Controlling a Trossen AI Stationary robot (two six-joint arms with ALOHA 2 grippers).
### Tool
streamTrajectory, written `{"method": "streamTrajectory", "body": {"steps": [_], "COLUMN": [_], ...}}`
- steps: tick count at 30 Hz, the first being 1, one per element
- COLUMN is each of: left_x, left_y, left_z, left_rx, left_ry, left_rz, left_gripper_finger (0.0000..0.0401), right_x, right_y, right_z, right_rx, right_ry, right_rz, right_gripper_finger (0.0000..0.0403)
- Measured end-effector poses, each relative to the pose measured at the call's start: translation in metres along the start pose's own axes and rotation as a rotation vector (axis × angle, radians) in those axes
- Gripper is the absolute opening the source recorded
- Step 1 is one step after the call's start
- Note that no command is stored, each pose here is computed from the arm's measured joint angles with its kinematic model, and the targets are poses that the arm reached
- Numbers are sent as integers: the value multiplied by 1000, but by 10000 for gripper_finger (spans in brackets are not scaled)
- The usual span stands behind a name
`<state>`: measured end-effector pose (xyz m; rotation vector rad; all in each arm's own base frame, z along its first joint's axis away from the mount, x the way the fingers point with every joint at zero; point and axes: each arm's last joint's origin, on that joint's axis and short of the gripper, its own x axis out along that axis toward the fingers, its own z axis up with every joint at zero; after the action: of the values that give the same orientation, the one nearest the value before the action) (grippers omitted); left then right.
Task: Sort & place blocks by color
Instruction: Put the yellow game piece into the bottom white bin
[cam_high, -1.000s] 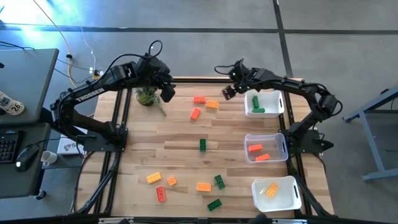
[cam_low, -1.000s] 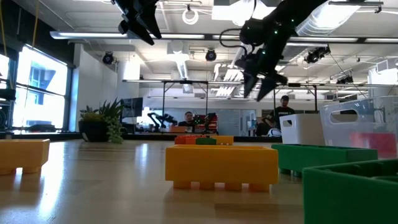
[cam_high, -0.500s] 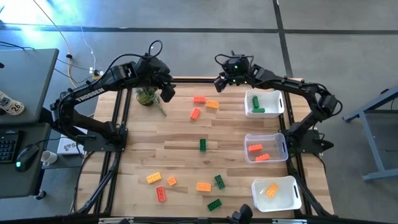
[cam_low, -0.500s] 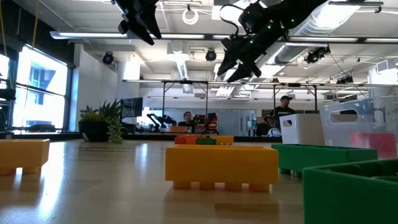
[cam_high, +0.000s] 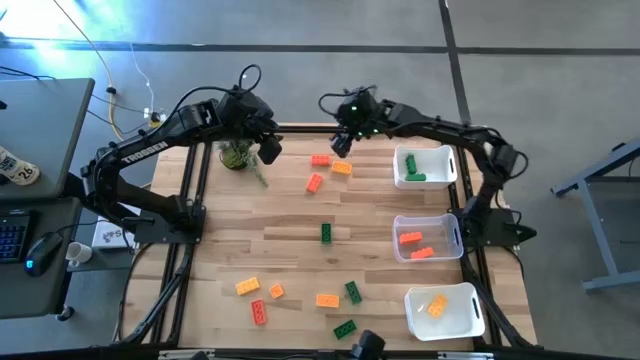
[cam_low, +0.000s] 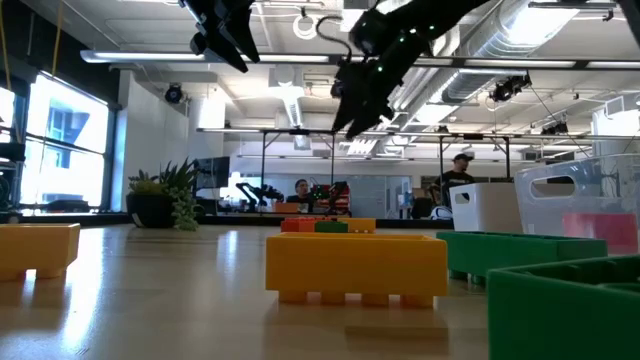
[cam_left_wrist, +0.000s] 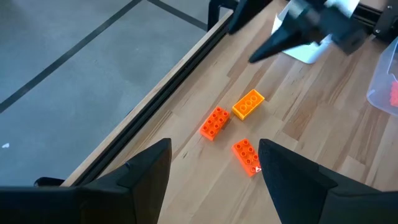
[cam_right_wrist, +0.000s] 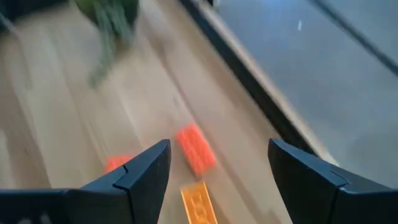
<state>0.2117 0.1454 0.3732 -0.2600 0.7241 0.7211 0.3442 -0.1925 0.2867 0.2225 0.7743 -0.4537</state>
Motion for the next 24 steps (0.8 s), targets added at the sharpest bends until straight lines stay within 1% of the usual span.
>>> {"method": "streamTrajectory", "body": {"steps": [4, 7, 11, 16, 20, 24], "left_x": [0, 0, 0, 0, 0, 0], "left_y": [0, 0, 0, 0, 0, 0], "left_z": [0, 0, 0, 0, 0, 0], "left_rx": [0, 0, 0, 0, -4, -8], "left_ry": [0, 1, 1, 1, 1, 1], "left_rz": [0, 0, 0, 2, 2, 3], "left_gripper_finger": [229, 229, 229, 229, 229, 229], "right_x": [22, 36, 55, 71, 83, 92], "right_y": [0, 3, 8, 12, 13, 15], "right_z": [-5, -7, -9, -18, -30, -37], "right_rx": [-21, -31, -39, -88, -139, -180], "right_ry": [180, 274, 342, 402, 492, 529], "right_rz": [3, 11, 18, 25, -13, -16], "right_gripper_finger": [255, 255, 255, 255, 255, 255]}}
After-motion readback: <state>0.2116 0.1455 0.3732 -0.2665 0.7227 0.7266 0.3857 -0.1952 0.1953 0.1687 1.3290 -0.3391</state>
